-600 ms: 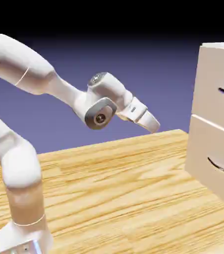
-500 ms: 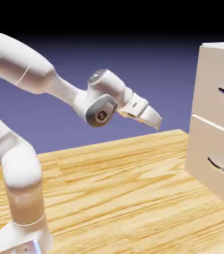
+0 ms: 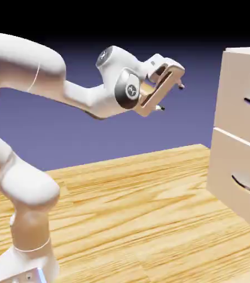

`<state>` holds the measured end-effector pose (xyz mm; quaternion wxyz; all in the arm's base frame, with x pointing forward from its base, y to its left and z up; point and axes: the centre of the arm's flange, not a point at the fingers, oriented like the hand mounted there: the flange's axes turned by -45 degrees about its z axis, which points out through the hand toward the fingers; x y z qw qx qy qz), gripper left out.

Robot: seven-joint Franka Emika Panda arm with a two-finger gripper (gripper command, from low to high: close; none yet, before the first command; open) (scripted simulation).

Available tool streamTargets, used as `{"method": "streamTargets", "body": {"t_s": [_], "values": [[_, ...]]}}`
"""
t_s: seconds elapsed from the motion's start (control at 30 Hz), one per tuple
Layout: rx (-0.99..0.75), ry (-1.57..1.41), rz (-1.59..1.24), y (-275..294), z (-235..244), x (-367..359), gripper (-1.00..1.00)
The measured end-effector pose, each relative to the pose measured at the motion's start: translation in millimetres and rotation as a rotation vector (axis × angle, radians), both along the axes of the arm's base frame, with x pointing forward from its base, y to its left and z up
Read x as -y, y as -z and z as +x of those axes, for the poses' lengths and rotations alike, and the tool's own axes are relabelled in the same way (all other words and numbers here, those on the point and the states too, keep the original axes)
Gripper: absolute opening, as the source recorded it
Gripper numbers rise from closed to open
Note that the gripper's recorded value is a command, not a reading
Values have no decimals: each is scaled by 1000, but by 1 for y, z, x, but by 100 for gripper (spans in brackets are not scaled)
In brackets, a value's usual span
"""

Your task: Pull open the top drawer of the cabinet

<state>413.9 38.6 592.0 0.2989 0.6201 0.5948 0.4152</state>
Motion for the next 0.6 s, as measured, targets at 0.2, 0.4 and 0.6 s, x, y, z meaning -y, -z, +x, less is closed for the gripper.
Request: {"method": "streamTargets", "body": {"t_s": [0.2,0.4,0.6], "values": [[129,-183,-361,-22,10,8,0],[242,-324,-737,-34,27,21,0],[325,-433,-1128,-33,50,37,0]]}}
